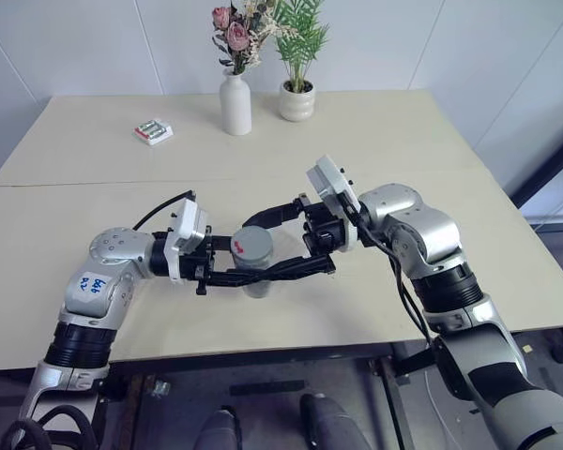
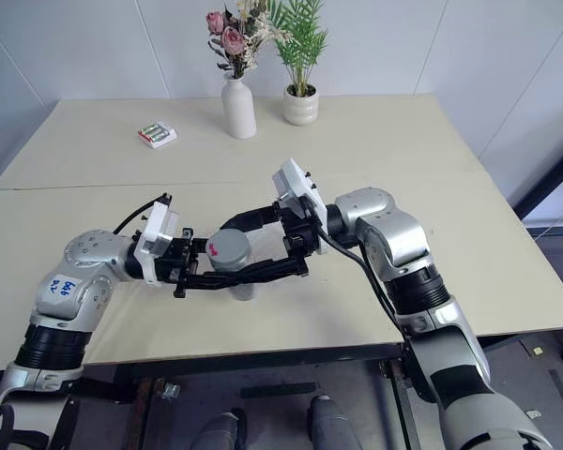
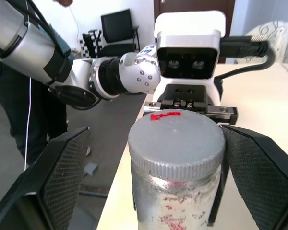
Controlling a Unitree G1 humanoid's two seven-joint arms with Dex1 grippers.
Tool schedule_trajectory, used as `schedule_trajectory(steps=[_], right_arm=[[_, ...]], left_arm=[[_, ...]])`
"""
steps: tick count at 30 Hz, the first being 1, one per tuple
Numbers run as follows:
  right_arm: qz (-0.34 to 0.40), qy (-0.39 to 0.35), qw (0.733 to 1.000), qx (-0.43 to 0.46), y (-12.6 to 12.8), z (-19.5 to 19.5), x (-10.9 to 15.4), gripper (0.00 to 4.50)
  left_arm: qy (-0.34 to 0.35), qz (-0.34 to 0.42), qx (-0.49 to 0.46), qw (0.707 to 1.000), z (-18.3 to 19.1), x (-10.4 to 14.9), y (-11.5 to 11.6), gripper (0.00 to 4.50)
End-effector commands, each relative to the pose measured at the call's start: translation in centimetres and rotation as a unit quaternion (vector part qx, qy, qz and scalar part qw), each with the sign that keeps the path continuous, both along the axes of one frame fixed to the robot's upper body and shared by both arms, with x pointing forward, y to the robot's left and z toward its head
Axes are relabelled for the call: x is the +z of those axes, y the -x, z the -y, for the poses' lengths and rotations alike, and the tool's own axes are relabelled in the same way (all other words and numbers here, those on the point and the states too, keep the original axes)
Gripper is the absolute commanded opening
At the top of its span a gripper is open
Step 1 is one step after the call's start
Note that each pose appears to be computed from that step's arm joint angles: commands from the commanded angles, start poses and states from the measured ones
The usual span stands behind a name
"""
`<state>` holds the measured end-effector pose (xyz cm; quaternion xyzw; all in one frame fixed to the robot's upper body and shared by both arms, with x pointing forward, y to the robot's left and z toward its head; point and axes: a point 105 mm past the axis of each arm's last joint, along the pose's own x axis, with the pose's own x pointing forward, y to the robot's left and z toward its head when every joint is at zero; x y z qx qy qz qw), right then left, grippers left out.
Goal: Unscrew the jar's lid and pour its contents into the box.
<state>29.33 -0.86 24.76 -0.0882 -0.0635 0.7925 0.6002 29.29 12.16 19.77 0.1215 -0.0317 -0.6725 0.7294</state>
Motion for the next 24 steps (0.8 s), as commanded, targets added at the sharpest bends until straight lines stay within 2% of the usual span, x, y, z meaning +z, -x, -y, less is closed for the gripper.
schedule_trajectory(steps=[1,8,16,24], right_arm=[[0.042,-0.051,0.998,-0.012,-0.1,0.2,1.9,4.48],[0.052,-0.076,0.995,-0.03,-0.6,0.1,2.4,4.48],[0.032,-0.064,0.997,-0.008,2.2,-1.3,1.7,4.48],[0.025,-0.056,0.996,-0.057,1.5,-2.2,0.9,4.48]], left_arm=[[0.011,0.017,-0.007,1.0,0.0,1.1,0.6,2.05],[0.008,0.015,-0.009,1.0,0.0,1.1,0.8,2.05],[0.01,0.02,0.004,1.0,-0.3,1.3,0.1,2.05],[0.017,0.032,0.013,0.999,0.1,1.3,-0.1,2.05]])
